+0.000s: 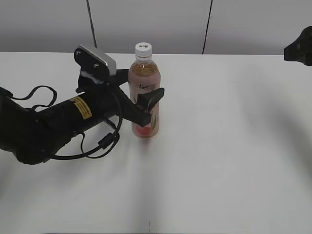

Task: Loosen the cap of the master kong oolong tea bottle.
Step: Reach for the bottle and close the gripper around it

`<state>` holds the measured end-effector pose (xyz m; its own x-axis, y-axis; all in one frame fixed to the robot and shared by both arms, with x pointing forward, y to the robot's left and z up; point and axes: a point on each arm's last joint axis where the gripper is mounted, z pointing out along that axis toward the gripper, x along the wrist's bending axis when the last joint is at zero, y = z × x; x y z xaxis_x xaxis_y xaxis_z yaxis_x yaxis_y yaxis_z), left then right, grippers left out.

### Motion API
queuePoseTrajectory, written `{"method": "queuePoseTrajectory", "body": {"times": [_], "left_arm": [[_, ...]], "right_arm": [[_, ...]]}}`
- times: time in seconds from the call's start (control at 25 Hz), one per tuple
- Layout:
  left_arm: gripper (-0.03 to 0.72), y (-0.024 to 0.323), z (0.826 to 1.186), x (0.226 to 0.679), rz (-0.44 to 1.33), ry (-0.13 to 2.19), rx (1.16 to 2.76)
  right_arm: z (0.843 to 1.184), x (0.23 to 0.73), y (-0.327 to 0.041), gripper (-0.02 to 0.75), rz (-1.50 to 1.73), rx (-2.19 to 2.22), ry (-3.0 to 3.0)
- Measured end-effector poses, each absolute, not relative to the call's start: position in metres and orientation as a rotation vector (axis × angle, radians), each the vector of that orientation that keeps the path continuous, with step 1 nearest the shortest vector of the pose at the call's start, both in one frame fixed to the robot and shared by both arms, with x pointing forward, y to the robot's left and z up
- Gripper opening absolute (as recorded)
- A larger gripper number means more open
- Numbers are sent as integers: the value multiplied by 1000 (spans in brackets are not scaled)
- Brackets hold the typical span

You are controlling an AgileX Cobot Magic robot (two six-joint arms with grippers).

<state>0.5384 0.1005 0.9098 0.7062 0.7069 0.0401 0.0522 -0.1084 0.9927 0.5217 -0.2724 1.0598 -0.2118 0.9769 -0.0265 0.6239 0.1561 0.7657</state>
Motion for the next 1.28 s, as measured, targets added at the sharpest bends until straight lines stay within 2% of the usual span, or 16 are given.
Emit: {"method": "queuePoseTrajectory", "body": {"times": [0.32, 0.44, 0.64, 1.0, 1.28], "left_arm": [[585, 94, 915, 551, 635, 627, 1614], [572, 93, 906, 552, 624, 636, 1633], [438, 92, 900, 552, 617, 638, 1640], [437, 89, 900, 549, 625, 544, 1655], [437, 86, 905, 544, 634, 430, 1703]], "right_arm": [[1061, 522, -272, 577, 865, 1514, 1906], [1064, 523, -272, 577, 870, 1507, 1900], [1070, 525, -272, 577, 882, 1493, 1888], [1075, 526, -271, 577, 844, 1408, 1958], [1098, 527, -267, 577, 852, 1385, 2027]]}}
